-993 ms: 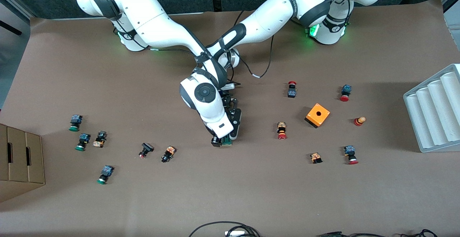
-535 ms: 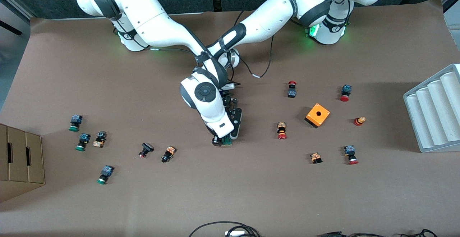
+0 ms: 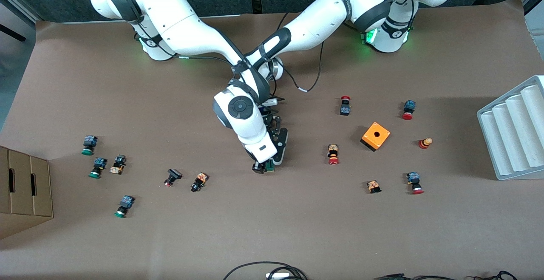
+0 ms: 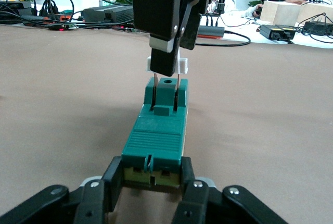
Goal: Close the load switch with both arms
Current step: 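Push the handle blades down into the switch clips with the right gripper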
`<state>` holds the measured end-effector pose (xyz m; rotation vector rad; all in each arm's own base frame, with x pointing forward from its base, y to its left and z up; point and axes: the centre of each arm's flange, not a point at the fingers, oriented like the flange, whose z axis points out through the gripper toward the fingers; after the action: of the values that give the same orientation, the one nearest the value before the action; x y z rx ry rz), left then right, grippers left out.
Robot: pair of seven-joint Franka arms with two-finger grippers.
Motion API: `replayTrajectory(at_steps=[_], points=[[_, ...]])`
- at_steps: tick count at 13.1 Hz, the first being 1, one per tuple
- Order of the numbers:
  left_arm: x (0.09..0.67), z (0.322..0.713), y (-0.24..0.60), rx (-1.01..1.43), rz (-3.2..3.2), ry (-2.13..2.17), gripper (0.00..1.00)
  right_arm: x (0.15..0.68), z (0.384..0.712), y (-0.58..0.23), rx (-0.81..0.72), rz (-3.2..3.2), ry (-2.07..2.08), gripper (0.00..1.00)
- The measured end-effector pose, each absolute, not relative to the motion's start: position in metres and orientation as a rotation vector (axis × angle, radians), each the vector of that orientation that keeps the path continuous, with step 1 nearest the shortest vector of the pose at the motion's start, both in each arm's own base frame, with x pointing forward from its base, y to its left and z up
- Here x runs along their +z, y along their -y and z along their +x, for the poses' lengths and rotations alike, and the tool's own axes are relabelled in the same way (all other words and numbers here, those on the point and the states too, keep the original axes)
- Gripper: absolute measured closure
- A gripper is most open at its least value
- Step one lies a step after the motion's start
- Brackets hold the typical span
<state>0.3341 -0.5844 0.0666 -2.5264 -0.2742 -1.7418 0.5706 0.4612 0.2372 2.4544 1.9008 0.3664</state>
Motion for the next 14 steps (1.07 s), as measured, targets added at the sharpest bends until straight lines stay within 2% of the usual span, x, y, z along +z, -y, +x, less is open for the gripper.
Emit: replayTrajectory(at_steps=[14], points=[[0.0666, 0.3340, 0.5844, -1.742, -2.526, 0.274, 0.52, 0.2443, 0.5775, -0.4614, 0.466, 2.455, -1.876, 0.37]])
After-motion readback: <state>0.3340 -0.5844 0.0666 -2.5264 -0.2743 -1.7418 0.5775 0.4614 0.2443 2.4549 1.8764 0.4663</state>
